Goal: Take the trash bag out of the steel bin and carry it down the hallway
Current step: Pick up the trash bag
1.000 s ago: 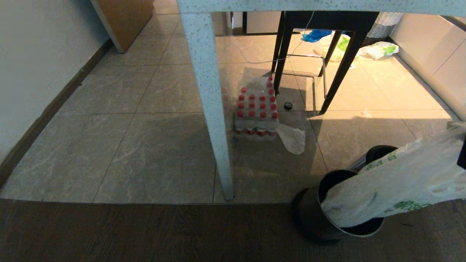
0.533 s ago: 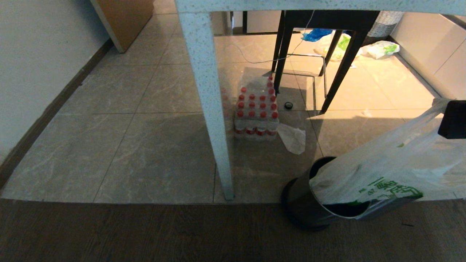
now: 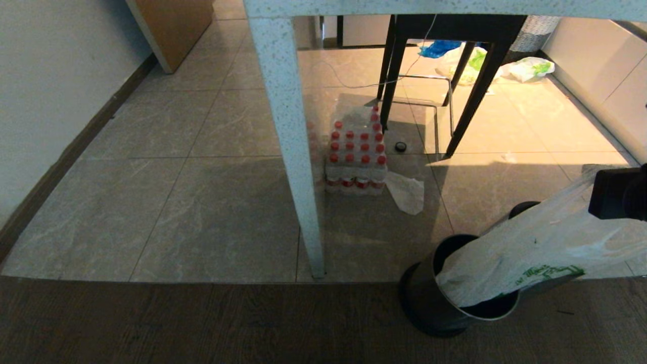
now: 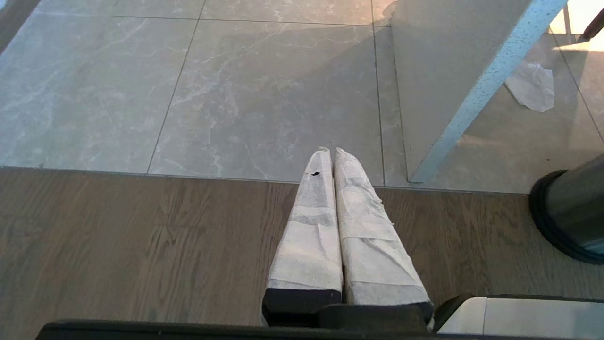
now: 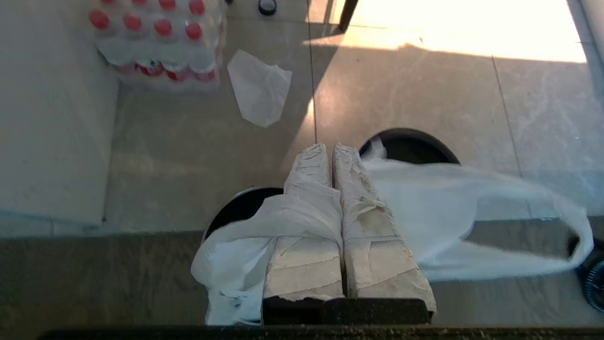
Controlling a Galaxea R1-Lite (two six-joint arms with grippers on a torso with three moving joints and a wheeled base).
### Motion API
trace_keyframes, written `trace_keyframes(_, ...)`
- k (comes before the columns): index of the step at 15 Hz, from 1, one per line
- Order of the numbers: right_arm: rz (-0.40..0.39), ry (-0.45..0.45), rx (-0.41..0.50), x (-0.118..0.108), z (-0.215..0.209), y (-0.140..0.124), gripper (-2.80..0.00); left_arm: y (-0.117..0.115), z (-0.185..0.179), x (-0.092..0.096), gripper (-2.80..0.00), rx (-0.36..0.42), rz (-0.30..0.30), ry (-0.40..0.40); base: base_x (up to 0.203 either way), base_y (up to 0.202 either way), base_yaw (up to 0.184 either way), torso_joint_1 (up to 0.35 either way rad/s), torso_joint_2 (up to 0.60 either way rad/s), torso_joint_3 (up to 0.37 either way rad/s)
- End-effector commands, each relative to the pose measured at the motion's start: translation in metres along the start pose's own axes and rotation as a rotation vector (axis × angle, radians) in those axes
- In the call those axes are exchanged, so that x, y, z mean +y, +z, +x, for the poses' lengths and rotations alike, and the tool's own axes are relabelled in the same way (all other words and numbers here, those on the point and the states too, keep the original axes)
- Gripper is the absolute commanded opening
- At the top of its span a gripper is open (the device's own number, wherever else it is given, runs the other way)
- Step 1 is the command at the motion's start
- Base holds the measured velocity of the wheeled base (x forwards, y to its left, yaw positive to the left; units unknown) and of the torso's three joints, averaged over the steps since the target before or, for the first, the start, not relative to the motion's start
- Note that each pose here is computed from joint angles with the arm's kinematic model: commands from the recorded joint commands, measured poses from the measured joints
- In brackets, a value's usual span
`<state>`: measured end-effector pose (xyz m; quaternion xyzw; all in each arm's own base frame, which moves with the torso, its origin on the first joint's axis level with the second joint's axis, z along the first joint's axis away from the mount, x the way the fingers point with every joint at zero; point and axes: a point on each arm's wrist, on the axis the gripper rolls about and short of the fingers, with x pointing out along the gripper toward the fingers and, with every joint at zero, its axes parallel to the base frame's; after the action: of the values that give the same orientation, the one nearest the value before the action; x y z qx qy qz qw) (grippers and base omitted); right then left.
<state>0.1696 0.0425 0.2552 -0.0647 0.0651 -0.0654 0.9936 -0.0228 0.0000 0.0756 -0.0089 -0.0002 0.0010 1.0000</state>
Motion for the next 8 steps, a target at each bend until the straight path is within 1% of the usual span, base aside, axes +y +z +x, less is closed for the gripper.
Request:
trace_keyframes(1, -0.017, 0.0, 0.032, 0.001, 0.0, -0.01, -2.8, 0.0, 0.0, 0.0, -2.8, -0.003, -0.001, 0.001, 0.0, 0.0, 0.0, 0.0, 0.0, 0.0)
trace_keyframes(4, -0.057, -0.034, 0.114, 0.004, 0.004, -0.033, -2.8, 0.0, 0.0, 0.0, -2.8, -0.002, -0.001, 0.001, 0.0, 0.0, 0.0, 0.0, 0.0, 0.0)
trace_keyframes(6, -0.071, -0.031, 0.135, 0.007, 0.011, -0.035, -2.8, 0.0, 0.0, 0.0, -2.8, -0.002, -0.001, 0.001, 0.0, 0.0, 0.0, 0.0, 0.0, 0.0)
trace_keyframes(8, -0.085, -0.023, 0.105, 0.006, 0.008, -0.026, -2.8, 0.0, 0.0, 0.0, -2.8, -0.003, -0.001, 0.001, 0.0, 0.0, 0.0, 0.0, 0.0, 0.0)
